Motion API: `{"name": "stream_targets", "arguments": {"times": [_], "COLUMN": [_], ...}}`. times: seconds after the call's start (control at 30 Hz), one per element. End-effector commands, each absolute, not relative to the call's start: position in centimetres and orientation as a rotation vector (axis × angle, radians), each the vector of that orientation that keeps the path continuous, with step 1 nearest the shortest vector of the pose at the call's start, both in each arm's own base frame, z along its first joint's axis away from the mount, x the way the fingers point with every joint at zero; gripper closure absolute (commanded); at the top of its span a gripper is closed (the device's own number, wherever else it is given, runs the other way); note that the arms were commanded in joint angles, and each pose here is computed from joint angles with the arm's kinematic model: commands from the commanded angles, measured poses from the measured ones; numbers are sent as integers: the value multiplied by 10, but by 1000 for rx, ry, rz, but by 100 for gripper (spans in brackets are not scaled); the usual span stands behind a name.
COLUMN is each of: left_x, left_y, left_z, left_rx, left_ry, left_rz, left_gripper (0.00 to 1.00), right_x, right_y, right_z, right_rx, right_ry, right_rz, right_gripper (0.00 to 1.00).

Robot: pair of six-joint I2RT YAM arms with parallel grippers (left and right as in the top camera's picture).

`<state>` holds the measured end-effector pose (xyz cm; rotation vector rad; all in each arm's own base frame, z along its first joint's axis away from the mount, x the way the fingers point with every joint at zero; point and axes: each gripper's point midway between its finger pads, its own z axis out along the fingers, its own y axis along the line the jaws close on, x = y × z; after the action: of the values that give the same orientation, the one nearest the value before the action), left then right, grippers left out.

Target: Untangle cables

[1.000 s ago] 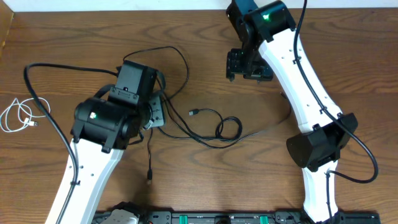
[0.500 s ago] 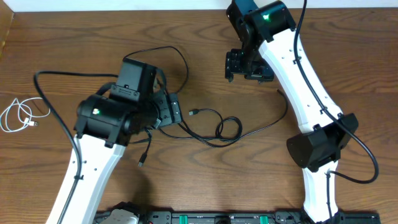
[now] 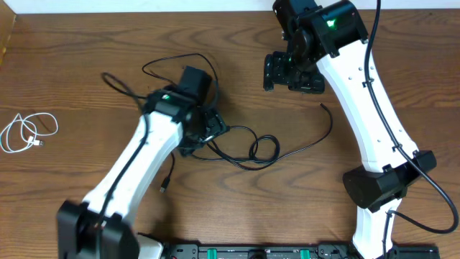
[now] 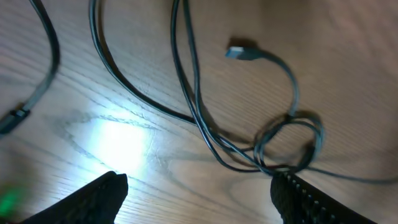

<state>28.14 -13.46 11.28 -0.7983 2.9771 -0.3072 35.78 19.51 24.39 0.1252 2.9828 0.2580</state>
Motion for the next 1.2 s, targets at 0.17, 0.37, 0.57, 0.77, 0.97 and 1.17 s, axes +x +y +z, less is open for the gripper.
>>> {"name": "stream_targets", "arguments": {"times": [0.17,0.37,0.57,0.77,0.97,1.17], "left_x": [276,278,288,281,275,286], "left_y": [-135,-136,-139,-136,-134,-140], "left_z": [67,50,45,33,9,7], "left_rx": [-954,-1021,-1009,-1021,-1047,-986], "left_ry": [3086,3095,3073,3077,3055,3028], "left_rz": [-167,-132,-161,-146,-163,-230], "left_gripper": [22,22,23,30,30,36], "right_x": [355,355,356,356,356,356], "right_y": [198,198,198,198,199,199], "right_z": [247,247,247,247,247,247], "right_rx": [103,103,103,103,103,103], "right_ry": [2979,2979,2976,2976,2975,2973], "right_rz": [271,271,273,273,273,275], "right_gripper": [20,19,14,12,11,11]}}
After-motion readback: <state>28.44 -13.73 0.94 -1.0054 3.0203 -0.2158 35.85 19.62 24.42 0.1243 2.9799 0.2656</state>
